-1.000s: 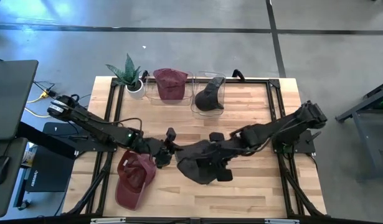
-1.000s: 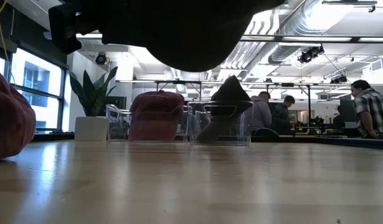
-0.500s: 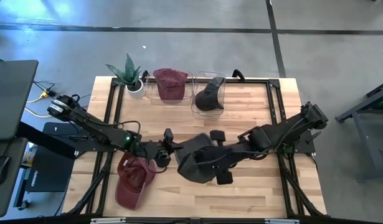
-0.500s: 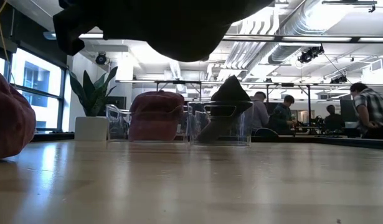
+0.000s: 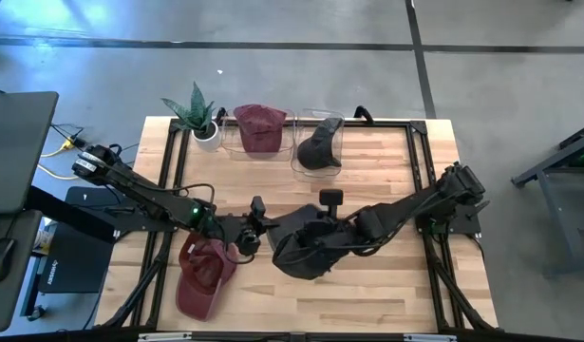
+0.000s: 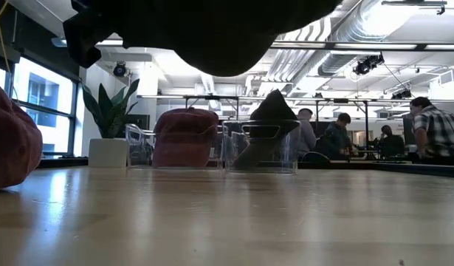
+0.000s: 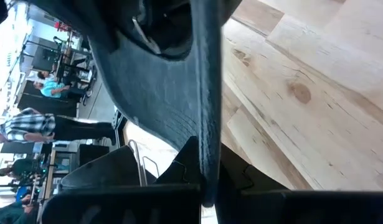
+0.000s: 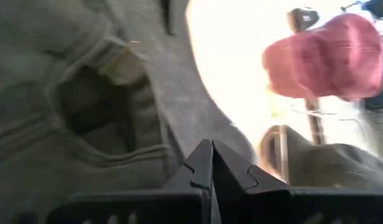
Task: Pick & Place hat
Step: Put the black cap into the right transparent bin
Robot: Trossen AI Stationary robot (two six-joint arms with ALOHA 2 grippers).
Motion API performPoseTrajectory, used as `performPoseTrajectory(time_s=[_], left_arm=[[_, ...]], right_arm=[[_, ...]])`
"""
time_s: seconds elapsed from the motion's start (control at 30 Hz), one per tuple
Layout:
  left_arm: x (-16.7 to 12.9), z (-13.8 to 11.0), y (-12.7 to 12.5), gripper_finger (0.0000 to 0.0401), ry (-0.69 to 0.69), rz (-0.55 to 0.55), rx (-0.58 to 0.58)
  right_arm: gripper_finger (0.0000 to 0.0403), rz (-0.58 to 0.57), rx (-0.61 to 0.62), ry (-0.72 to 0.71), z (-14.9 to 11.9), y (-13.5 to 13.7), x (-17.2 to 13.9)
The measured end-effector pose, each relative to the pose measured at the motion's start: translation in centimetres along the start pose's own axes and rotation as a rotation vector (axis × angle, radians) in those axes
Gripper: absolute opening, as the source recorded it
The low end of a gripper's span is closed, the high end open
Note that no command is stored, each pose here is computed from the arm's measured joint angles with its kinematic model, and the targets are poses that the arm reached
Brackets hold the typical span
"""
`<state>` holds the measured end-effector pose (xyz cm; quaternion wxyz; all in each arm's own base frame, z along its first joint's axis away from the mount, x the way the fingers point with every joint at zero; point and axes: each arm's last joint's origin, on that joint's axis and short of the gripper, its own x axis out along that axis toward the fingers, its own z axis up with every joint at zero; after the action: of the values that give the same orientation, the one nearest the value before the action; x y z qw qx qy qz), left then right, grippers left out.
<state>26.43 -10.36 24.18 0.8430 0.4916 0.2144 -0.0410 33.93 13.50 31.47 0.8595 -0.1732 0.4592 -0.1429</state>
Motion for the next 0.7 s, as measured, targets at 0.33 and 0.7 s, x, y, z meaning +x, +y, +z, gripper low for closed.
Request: performPoseTrajectory(time_s=[0.33,0.7], left_arm=[[0.0,0.0,0.0,0.0001,0.004,0.011,-0.003],[0.3,-0.4,0.1,0.0001,0.174,0.148,0.009]], right_arm=[[0.0001,0.096,0.006,-0.146,2.0,-0.3,-3.6],[0.0004,0.247,0.127,-0.102,1.4,1.3,-1.6]])
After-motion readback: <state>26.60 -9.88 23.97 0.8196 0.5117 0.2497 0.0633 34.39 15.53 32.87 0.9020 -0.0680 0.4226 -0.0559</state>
